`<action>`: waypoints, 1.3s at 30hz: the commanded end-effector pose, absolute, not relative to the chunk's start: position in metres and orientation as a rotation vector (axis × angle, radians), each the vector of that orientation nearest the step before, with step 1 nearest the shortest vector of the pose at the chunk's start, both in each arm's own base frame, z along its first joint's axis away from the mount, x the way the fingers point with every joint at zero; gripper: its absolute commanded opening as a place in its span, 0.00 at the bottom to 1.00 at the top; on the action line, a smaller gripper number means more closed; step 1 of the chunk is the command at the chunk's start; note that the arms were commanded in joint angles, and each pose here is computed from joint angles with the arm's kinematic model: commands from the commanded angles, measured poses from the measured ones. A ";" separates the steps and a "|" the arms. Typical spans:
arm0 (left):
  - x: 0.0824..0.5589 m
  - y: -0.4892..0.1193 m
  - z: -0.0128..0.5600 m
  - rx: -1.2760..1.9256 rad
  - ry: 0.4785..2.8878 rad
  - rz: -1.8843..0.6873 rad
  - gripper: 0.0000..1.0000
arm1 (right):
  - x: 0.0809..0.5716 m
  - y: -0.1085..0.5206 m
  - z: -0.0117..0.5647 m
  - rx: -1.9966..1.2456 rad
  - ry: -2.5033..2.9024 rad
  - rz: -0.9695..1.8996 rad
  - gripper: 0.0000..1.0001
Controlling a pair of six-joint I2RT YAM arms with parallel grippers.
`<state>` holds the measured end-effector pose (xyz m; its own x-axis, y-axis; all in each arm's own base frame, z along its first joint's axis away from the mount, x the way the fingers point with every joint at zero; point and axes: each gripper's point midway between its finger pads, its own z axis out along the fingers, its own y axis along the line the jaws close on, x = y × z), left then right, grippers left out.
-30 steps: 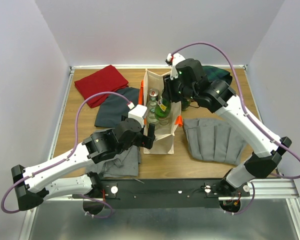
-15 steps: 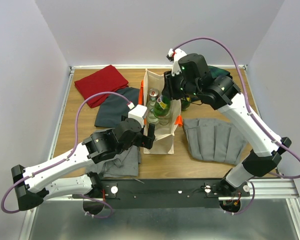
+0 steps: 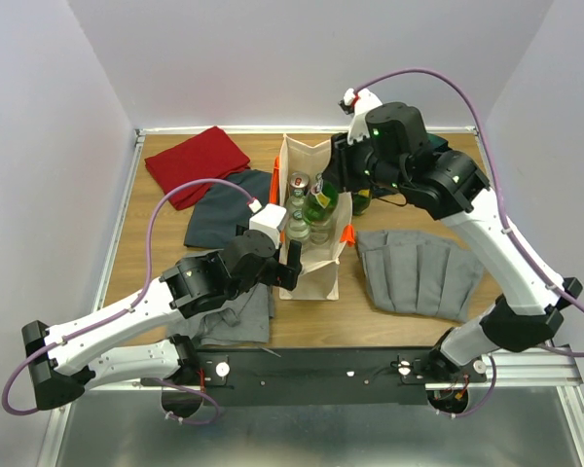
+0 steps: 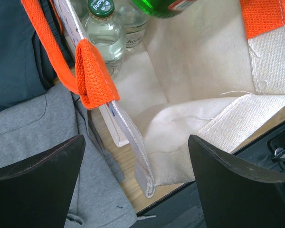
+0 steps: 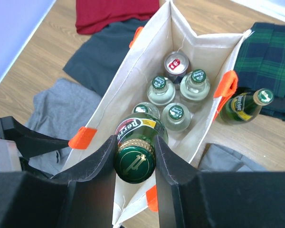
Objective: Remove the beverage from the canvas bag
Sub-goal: Take out the drink from the canvas bag, then place the drink at the center of the board.
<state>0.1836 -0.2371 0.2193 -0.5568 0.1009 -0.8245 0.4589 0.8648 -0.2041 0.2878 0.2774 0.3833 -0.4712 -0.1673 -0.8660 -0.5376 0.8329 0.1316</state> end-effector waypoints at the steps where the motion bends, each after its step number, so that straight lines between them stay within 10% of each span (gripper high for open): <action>1: 0.184 -0.230 0.220 0.392 2.137 -0.470 0.99 | 0.291 0.267 0.460 -0.372 1.793 0.555 0.01; 39: 0.187 -0.235 0.223 0.431 2.141 -0.442 0.99 | 0.314 0.141 0.465 0.029 1.678 -0.064 0.01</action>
<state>0.1852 -0.2379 0.2184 -0.5608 0.1314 -0.8175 0.4615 0.8694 -0.1768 0.3103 0.1653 0.4301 -0.2193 -0.0810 -0.9723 -0.0928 0.9938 -0.0618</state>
